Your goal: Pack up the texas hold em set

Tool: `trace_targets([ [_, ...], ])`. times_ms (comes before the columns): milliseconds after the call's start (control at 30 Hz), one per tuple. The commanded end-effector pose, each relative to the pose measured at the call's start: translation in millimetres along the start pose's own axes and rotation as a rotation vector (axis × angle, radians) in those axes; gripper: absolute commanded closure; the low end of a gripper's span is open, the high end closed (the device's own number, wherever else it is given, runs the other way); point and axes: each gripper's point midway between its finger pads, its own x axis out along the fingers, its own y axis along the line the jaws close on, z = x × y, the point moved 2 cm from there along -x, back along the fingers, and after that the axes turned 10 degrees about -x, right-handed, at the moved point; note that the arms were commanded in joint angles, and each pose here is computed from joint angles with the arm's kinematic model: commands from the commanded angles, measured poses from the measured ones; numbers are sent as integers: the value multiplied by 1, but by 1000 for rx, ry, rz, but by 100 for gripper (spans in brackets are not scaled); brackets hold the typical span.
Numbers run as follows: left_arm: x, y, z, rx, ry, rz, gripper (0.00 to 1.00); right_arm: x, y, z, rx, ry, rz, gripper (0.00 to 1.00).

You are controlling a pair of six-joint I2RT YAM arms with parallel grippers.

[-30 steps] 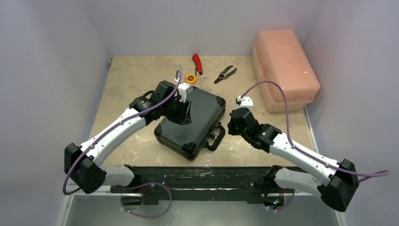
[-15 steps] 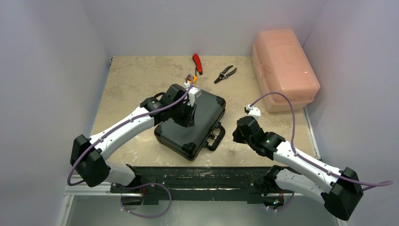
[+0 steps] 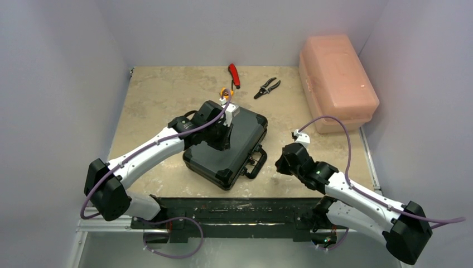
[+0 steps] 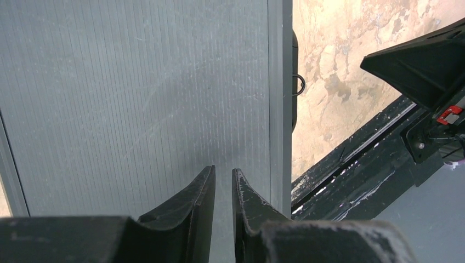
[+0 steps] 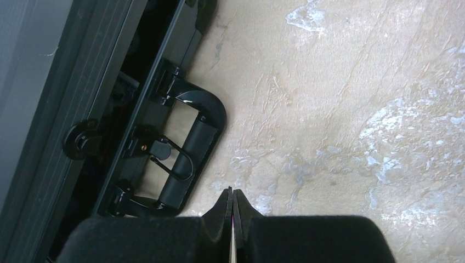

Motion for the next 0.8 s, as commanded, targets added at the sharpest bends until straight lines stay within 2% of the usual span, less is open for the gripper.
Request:
trace_targets([
  [0, 5, -2, 1, 2, -23, -9, 84, 3, 0, -1, 53, -21, 12, 100],
  [233, 13, -6, -10, -9, 1, -32, 86, 13, 9, -10, 42, 18, 55, 100],
  [500, 22, -19, -2, -8, 12, -50, 86, 25, 24, -18, 18, 61, 122, 100],
  [767, 41, -17, -21, -11, 63, -36, 88, 35, 30, -20, 7, 83, 126, 100],
])
